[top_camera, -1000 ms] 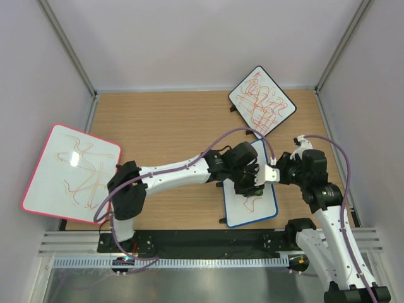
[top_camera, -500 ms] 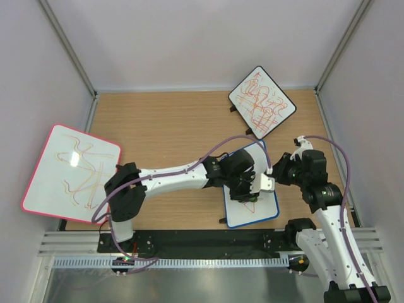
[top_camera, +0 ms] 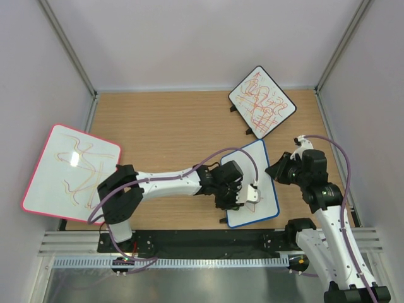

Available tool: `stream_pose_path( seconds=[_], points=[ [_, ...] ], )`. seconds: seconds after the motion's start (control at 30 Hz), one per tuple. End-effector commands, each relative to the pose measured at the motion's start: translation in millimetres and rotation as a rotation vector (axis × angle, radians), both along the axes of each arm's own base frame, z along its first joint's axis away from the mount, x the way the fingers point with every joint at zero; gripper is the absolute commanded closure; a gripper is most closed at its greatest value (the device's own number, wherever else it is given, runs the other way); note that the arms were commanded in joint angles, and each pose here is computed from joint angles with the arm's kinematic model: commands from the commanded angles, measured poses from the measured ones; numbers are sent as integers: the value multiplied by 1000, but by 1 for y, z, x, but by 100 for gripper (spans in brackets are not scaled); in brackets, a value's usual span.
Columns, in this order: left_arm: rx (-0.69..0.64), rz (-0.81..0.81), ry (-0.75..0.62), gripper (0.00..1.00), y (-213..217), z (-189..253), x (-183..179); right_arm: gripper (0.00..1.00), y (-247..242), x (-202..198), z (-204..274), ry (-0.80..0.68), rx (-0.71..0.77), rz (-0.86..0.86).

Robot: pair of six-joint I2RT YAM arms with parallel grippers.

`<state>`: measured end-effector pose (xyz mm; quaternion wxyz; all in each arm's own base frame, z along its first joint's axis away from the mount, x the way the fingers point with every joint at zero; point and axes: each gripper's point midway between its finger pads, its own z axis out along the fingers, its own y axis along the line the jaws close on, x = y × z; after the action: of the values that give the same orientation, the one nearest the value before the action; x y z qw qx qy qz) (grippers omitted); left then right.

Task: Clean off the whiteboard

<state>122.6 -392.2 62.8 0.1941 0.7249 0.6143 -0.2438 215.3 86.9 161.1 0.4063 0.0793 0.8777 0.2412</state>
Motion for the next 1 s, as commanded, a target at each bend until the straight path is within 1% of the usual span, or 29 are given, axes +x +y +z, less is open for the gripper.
stream_pose_path(
  seconds=[0.0,0.03,0.1,0.13,0.23,0.27,0.33,0.37,0.47,0.57,0.6,0.67,0.7,0.8,0.83,0.87,0.97],
  points=[
    [-91,3,-22,100,-30,21,8,99,6,3,19,-63,22,30],
    [-123,7,-27,100,-39,35,11,99,7,3,19,-64,22,31],
    [-139,11,-25,100,-47,43,13,99,7,3,19,-64,23,31],
    [-166,11,-34,100,-56,56,17,99,7,3,20,-65,24,33],
    [-168,32,-57,100,-65,60,25,99,7,3,19,-64,22,31],
    [-193,37,-71,100,-73,70,30,99,7,3,19,-64,23,33],
    [-178,42,-74,100,-78,67,34,99,7,3,19,-67,22,31],
    [-190,51,-89,100,-84,76,39,99,7,3,19,-64,23,31],
    [-177,59,-104,100,-88,73,45,99,7,3,19,-65,24,32],
    [-161,56,-99,100,-82,65,45,99,7,3,20,-67,23,31],
    [-131,55,-91,100,-74,52,43,99,7,3,20,-68,24,30],
    [-117,47,-99,100,-65,43,42,99,7,3,20,-68,25,32],
    [-82,45,-92,100,-54,29,38,99,7,3,20,-67,24,32],
    [-59,28,-103,100,-38,16,35,99,7,3,20,-71,25,32],
    [-23,26,-96,100,-24,1,31,99,7,3,20,-70,24,30],
    [-28,21,-107,100,-22,0,32,99,7,3,20,-70,23,33],
    [11,23,-87,100,-6,-17,28,99,7,3,19,-68,24,32]
  ],
)
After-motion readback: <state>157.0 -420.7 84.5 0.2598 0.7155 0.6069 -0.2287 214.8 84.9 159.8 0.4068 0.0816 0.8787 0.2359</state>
